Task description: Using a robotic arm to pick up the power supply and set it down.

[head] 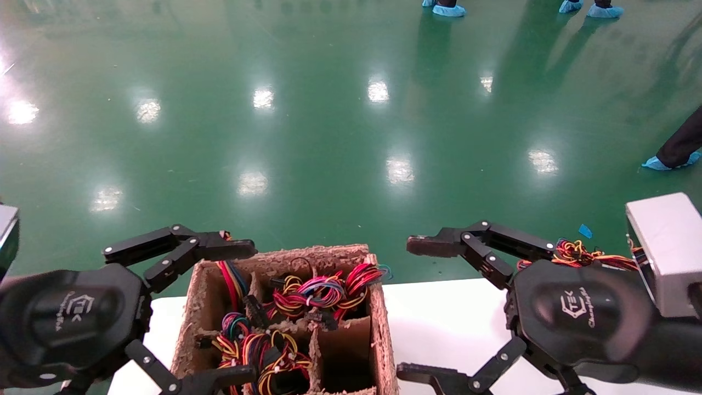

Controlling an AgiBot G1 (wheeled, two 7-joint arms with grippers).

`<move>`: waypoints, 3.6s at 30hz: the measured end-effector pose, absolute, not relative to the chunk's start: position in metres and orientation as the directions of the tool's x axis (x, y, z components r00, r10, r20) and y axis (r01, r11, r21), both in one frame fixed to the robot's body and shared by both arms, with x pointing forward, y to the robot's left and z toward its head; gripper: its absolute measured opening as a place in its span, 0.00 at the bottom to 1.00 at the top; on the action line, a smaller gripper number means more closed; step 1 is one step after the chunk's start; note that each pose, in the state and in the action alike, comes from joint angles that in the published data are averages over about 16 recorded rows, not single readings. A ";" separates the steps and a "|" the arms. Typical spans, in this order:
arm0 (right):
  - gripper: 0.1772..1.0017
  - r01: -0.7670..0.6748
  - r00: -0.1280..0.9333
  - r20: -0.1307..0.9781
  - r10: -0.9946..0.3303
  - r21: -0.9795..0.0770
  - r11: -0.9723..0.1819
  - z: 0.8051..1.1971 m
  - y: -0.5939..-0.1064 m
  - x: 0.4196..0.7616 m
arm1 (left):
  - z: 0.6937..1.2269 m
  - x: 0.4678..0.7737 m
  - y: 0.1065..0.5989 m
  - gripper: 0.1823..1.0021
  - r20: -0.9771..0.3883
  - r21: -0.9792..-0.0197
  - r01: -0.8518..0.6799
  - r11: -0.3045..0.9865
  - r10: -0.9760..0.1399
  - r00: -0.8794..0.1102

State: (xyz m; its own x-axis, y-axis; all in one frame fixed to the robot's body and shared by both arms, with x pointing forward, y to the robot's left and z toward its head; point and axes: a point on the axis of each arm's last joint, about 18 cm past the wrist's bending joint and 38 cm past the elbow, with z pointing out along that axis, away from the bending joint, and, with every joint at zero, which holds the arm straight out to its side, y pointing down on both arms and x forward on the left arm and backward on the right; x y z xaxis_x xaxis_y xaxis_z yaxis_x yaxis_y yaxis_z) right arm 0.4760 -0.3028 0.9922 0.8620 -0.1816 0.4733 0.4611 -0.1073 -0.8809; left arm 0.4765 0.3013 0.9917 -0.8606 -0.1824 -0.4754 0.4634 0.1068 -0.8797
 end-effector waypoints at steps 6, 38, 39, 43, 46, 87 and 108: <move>1.00 0.461 0.862 0.473 -0.182 -0.881 -0.107 0.992 -0.303 0.476 | 0.992 0.476 0.301 1.00 -0.475 -0.880 0.463 0.107 -0.182 -0.861; 1.00 0.382 0.918 0.395 -0.012 -0.896 -0.227 0.946 -0.283 0.464 | 0.992 0.477 0.301 0.86 -0.475 -0.880 0.463 0.107 -0.182 -0.861; 1.00 0.374 0.923 0.384 0.003 -0.898 -0.233 0.941 -0.280 0.464 | 0.992 0.477 0.301 0.85 -0.475 -0.880 0.463 0.107 -0.182 -0.861; 1.00 0.340 0.940 0.335 0.063 -0.906 -0.251 0.921 -0.267 0.462 | 0.992 0.477 0.301 0.76 -0.475 -0.880 0.463 0.107 -0.182 -0.861; 1.00 0.316 0.949 0.298 0.107 -0.912 -0.261 0.907 -0.257 0.461 | 0.992 0.477 0.301 0.70 -0.475 -0.880 0.463 0.107 -0.182 -0.861; 0.60 0.230 0.965 0.157 0.211 -0.894 -0.385 0.825 -0.204 0.472 | 0.992 0.477 0.301 0.01 -0.475 -0.880 0.463 0.107 -0.182 -0.861; 0.12 0.172 0.975 0.122 0.184 -0.942 -0.289 0.838 -0.210 0.466 | 0.992 0.477 0.301 0.01 -0.475 -0.880 0.463 0.107 -0.182 -0.861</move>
